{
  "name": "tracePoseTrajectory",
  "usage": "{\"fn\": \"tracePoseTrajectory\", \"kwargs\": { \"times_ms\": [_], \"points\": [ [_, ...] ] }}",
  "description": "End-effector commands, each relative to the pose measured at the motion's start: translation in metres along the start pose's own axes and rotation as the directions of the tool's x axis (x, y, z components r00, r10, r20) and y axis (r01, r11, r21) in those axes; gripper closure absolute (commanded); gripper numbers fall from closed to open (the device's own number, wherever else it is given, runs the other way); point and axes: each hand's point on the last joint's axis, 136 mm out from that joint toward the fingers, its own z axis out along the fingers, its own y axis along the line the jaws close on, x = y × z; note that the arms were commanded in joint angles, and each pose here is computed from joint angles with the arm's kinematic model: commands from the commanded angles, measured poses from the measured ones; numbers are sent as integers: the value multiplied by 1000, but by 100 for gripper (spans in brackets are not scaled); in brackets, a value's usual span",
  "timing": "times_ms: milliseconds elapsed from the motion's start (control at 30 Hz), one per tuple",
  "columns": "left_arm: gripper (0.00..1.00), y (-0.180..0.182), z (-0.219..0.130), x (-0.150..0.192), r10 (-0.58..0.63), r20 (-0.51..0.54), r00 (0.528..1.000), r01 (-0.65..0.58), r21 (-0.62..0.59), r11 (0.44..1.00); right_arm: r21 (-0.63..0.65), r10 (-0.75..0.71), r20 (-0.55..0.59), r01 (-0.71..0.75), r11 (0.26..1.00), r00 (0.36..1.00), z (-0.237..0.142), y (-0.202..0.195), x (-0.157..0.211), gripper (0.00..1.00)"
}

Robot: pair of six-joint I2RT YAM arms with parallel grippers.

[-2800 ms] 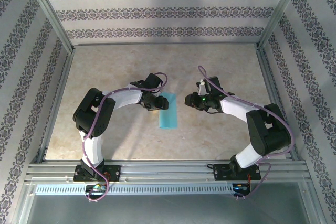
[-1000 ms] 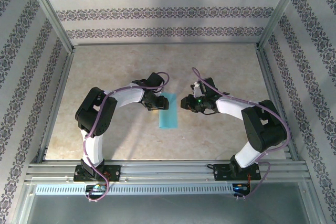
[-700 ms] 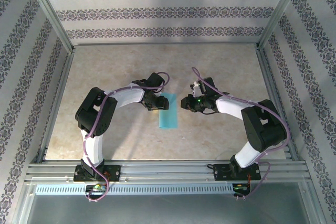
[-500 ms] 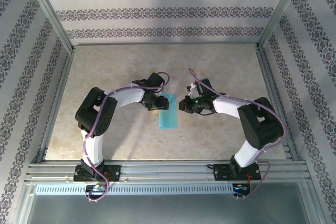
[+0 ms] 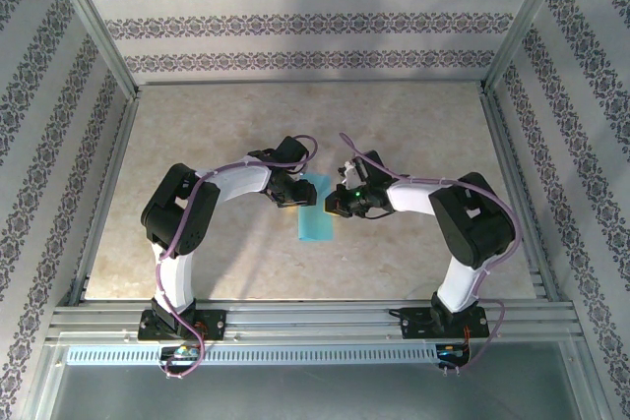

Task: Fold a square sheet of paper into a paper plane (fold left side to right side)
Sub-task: Hold the square sheet of paper at the center of the table.

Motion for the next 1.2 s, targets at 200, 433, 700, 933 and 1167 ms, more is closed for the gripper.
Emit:
{"fn": "tracePoseTrajectory", "kwargs": {
  "times_ms": [200,433,700,933,1167],
  "points": [
    [50,35,44,50,-34,-156,987,15,-122,992,72,23,-35,-20,997,999,13,-18,6,100],
    [48,30,34,42,-22,-126,992,8,-111,994,156,48,-71,-36,987,996,15,-40,18,100],
    [42,24,-20,12,-15,14,1000,15,-55,998,209,74,-89,-54,976,993,17,-56,27,100],
    [43,12,-64,1,51,122,991,-53,16,998,233,77,-84,-56,971,993,18,-62,27,100],
    [70,-28,-59,9,74,126,989,-105,265,959,242,76,-84,-53,969,994,18,-63,27,100]
  ]
}}
